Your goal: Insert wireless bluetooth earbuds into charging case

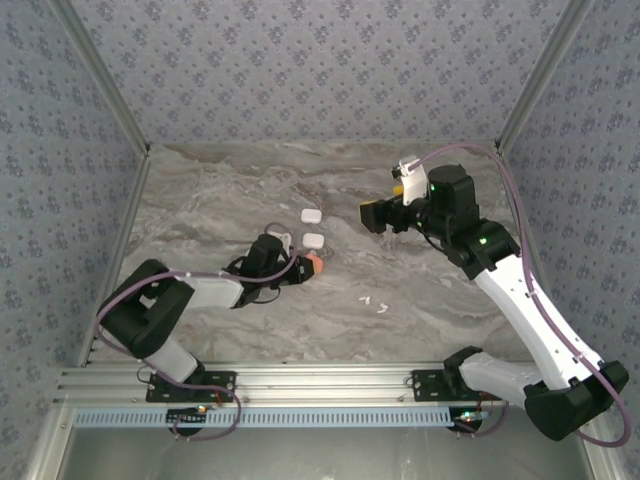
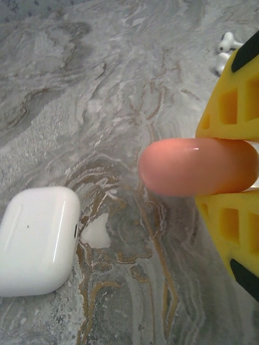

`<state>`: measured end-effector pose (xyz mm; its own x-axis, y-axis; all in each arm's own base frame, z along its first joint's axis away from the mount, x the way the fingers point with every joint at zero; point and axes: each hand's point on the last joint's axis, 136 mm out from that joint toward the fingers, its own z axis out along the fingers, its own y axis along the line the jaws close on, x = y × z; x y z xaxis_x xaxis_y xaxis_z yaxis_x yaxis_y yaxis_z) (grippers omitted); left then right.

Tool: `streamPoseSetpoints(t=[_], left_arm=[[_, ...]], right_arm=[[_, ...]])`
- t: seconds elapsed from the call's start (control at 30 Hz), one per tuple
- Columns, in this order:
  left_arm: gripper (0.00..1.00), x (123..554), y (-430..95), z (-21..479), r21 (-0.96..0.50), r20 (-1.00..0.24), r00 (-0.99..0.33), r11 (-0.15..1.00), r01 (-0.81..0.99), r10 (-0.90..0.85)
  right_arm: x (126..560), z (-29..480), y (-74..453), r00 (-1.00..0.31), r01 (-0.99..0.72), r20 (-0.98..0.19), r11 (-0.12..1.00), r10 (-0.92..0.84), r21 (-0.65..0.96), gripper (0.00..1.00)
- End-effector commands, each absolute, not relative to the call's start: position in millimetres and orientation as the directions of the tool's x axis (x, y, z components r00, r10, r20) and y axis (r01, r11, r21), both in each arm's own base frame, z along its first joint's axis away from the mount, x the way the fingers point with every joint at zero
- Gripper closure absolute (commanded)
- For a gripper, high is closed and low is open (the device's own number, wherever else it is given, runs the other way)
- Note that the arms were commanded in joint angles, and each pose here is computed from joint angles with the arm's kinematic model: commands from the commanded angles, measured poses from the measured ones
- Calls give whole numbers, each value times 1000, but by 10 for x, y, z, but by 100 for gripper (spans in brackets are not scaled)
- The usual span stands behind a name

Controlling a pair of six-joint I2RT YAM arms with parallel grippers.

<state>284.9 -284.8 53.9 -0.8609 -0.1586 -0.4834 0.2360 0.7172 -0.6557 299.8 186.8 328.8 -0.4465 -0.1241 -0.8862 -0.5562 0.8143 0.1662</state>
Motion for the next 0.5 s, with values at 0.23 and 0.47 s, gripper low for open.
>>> streamPoseSetpoints(t=[0.23, 0.47], left_arm=[[73, 2941, -2913, 342, -677, -408, -885, 725, 127, -226], [56, 2959, -2775, 443, -603, -462, -865, 785, 143, -197]], right_arm=[[2940, 3303, 1737, -445, -528, -887, 836, -126, 147, 8], [2940, 3135, 1732, -476, -522, -869, 839, -135, 156, 4]])
